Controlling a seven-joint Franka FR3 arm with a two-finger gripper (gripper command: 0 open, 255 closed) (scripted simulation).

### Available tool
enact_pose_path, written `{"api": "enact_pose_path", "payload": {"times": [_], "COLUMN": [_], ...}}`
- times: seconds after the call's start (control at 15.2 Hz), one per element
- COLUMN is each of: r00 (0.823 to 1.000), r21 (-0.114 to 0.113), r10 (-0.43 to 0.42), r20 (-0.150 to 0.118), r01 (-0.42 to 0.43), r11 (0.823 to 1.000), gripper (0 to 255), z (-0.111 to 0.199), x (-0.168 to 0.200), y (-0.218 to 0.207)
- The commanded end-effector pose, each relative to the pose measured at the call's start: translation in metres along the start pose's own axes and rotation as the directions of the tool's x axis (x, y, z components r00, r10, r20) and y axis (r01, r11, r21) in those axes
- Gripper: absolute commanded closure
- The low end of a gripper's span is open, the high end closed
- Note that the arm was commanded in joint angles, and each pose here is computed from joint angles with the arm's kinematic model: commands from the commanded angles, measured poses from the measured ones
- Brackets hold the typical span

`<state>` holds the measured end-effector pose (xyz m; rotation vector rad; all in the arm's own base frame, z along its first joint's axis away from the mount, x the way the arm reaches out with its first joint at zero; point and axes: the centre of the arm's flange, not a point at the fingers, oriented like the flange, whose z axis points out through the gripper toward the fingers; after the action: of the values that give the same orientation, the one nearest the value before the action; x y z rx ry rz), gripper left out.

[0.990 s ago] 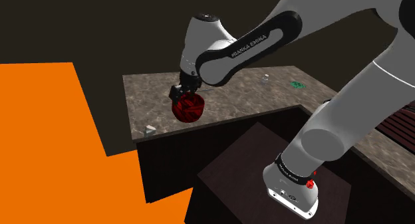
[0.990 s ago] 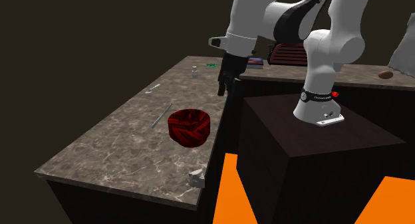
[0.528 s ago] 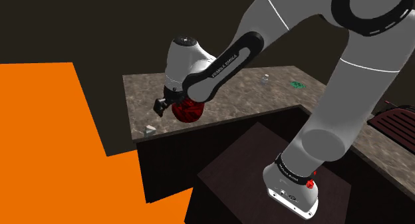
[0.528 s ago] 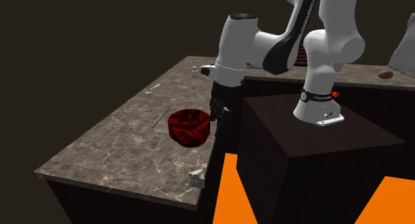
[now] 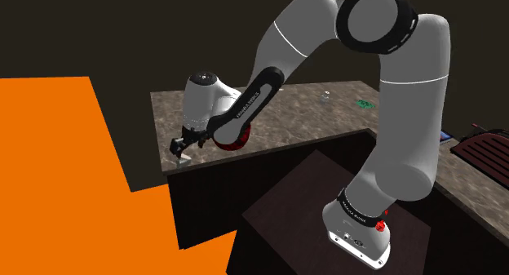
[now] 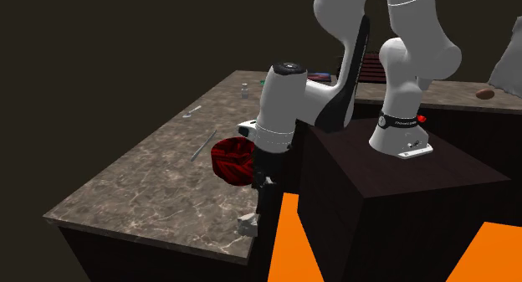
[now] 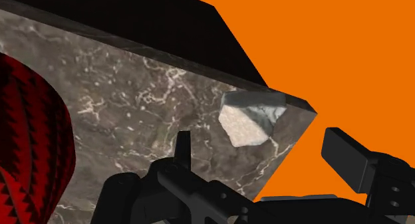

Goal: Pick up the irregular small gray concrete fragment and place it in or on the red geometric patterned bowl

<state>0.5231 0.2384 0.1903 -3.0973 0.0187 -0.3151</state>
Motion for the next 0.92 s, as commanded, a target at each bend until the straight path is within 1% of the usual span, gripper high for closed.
{"api": "enact_pose_path", "payload": {"times": [0.0,0.53,0.86], "r00": [1.0,1.0,1.0], "r21": [0.006,0.008,0.008], "r10": [0.01,0.012,0.012], "r20": [-0.003,-0.003,-0.003], "r01": [-0.01,-0.012,-0.012], "r11": [1.0,1.0,1.0], "gripper": [0,0,0], "z": [0.023,0.066,0.069], "x": [0.007,0.009,0.009], "y": [-0.013,-0.016,-0.016]}}
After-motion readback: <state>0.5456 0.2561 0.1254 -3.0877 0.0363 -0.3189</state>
